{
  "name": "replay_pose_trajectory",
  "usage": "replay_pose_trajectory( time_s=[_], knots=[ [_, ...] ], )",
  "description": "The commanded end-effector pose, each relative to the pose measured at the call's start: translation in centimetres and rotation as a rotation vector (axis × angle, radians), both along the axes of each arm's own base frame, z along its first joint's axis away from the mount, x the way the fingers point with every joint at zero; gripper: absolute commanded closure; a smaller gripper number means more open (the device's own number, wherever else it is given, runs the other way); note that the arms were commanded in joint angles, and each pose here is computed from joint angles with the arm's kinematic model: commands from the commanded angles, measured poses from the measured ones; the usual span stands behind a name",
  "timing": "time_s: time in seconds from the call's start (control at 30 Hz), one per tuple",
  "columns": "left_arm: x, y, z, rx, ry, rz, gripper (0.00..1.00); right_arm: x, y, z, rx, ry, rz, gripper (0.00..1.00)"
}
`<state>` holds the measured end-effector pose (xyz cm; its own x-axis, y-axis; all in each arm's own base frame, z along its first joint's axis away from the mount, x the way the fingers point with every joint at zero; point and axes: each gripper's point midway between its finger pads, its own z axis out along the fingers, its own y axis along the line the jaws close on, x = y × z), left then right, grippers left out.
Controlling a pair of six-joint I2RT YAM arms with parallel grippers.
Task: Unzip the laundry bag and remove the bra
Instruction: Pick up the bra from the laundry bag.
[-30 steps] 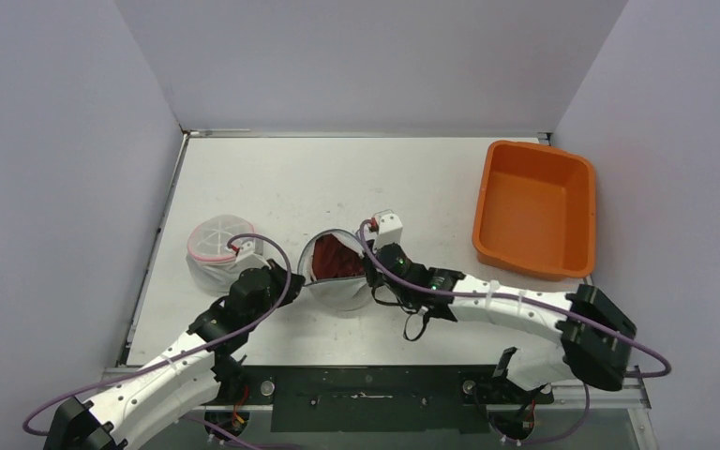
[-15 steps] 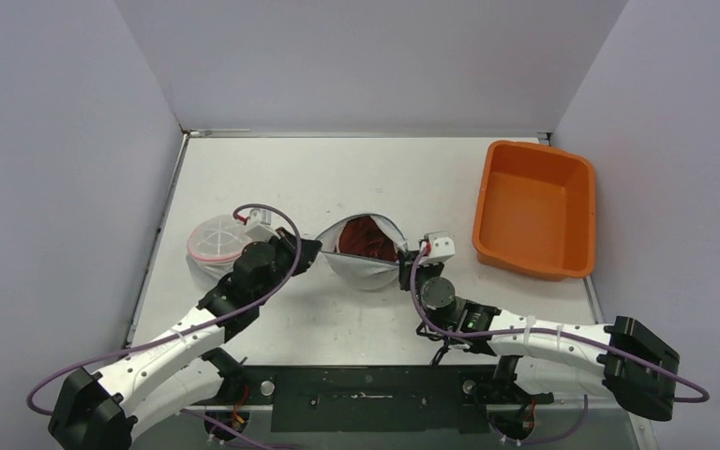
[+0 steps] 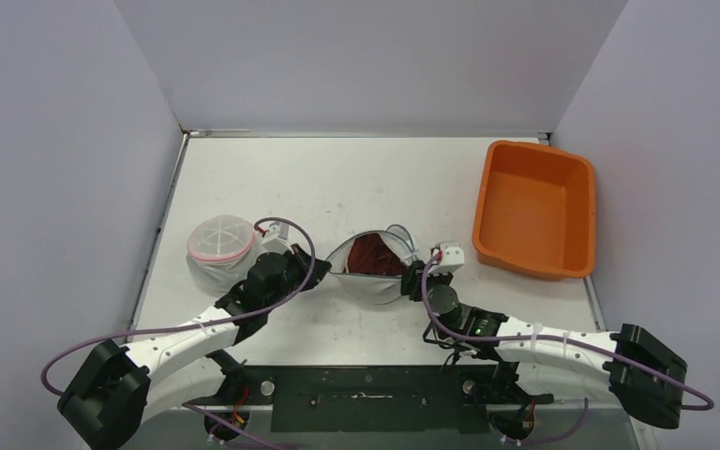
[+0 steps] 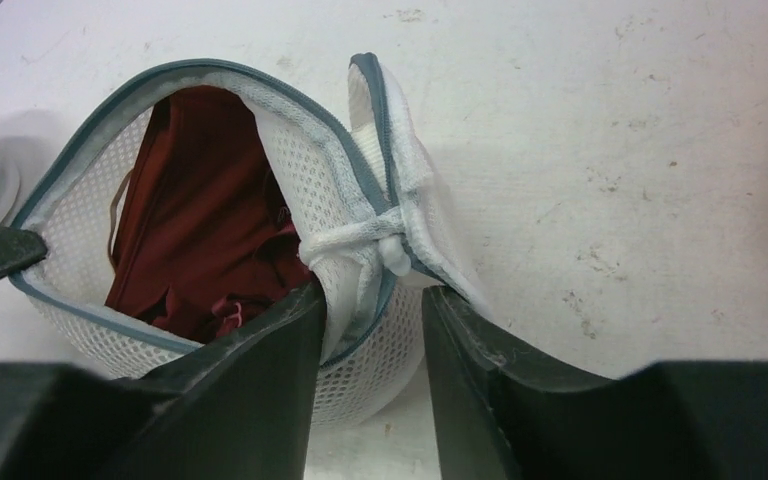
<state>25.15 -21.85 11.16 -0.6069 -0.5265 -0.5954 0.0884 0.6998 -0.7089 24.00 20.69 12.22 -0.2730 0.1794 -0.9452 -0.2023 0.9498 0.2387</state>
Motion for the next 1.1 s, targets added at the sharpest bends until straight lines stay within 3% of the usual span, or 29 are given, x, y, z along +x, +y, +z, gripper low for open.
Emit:
replay_pose_trajectory(
  time_s=[0.0,0.1,0.2,0.53,0.73,1.07],
  knots=[
    [0.6,-0.9,3.5,-0.038,-0.128,-0.04,1.0,-0.6,-0.7,1.2,0.014,0.029,-0.018,0.47],
    [0.4,-1.3,3.7,-0.03,-0.138,-0.058,1.0,-1.1,-1.0,2.5,0.019,0.038,-0.027,0.31],
    [0.1,-1.8,3.9,-0.017,-0.156,-0.077,1.0,-1.4,-1.1,4.9,0.041,0.024,-0.039,0.26],
    [-0.8,-3.6,4.1,0.046,-0.193,-0.124,1.0,-1.0,6.7,9.9,0.054,0.066,0.156,0.29],
    [-1.0,-3.7,3.6,0.055,-0.182,-0.122,1.0,0.5,11.4,7.0,-0.01,0.156,0.234,0.32],
    [-1.2,-3.7,3.3,0.064,-0.18,-0.121,1.0,3.1,12.2,2.7,-0.035,0.261,0.169,0.31]
  ],
)
